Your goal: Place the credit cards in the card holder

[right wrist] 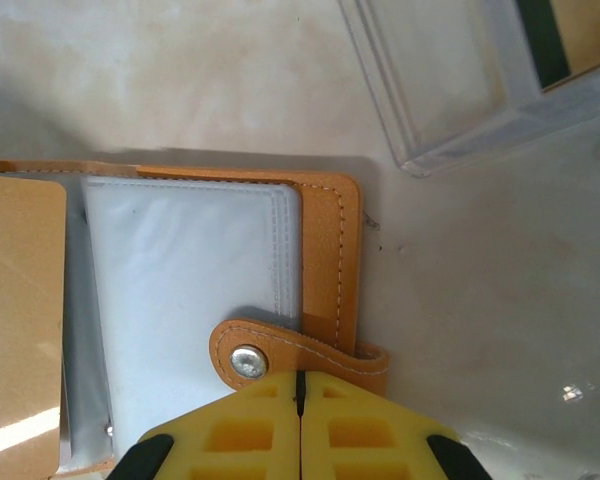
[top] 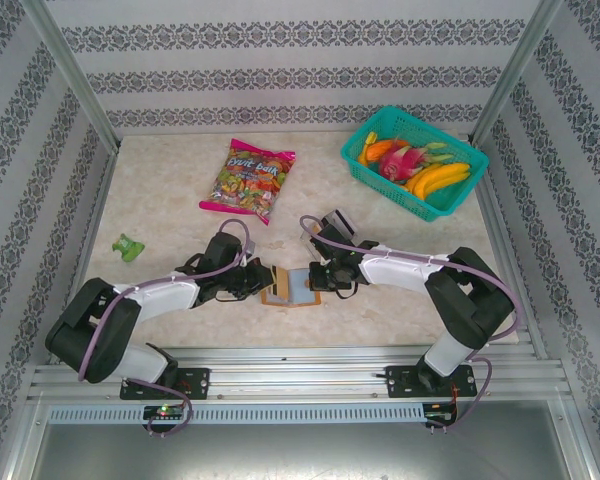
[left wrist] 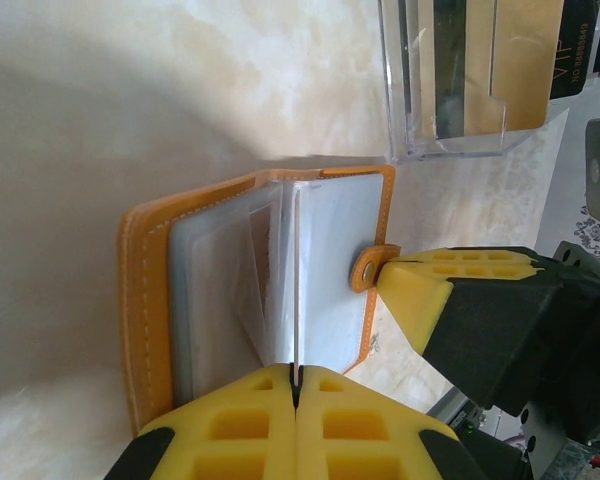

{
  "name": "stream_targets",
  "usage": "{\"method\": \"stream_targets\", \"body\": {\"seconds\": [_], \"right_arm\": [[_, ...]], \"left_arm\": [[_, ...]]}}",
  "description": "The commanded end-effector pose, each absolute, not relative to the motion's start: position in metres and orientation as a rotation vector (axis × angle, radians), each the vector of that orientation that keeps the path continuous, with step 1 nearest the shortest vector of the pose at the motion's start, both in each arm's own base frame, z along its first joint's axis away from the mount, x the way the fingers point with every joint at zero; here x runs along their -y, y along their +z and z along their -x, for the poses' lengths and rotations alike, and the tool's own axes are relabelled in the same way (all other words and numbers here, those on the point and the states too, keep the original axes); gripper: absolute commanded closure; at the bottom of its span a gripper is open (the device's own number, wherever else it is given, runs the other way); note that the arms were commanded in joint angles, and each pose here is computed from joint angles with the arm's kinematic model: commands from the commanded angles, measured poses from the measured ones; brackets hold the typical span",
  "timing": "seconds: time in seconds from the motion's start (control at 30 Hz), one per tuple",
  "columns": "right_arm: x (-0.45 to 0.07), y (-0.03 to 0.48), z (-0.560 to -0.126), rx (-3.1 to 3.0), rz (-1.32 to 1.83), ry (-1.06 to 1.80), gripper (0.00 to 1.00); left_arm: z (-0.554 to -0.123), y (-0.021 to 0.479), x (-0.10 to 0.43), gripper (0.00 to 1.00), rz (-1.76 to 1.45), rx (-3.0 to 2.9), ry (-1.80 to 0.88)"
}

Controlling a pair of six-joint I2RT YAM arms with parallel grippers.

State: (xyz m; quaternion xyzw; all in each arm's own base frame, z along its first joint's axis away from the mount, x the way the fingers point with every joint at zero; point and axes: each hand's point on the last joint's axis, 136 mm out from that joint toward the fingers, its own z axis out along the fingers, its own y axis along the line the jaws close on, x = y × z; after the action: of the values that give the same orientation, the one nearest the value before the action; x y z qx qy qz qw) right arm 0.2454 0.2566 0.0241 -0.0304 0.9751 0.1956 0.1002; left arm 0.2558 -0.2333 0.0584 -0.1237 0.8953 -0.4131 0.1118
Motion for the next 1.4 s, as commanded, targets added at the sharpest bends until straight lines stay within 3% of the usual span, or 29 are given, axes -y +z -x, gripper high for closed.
{"method": "stream_targets", "body": {"seconds": [0.0,0.37,1.37], "right_arm": [[-0.247,0.01,-0.239,-2.92,0.11,0.514,0.94],[-0.241,0.003,-0.239,-2.934,0.083,0.492,0.93],[-0.234,-0.004,-0.239,-2.956,0.032,0.448,0.92]], "left_arm": [[-0.261,0.058,0.243,1.0,0.266,-2.593,-1.222],[-0.255,0.044,0.251,1.0,0.228,-2.611,-1.211],[-0.262,0.066,0.253,1.0,0.171,-2.386,-1.235]]}}
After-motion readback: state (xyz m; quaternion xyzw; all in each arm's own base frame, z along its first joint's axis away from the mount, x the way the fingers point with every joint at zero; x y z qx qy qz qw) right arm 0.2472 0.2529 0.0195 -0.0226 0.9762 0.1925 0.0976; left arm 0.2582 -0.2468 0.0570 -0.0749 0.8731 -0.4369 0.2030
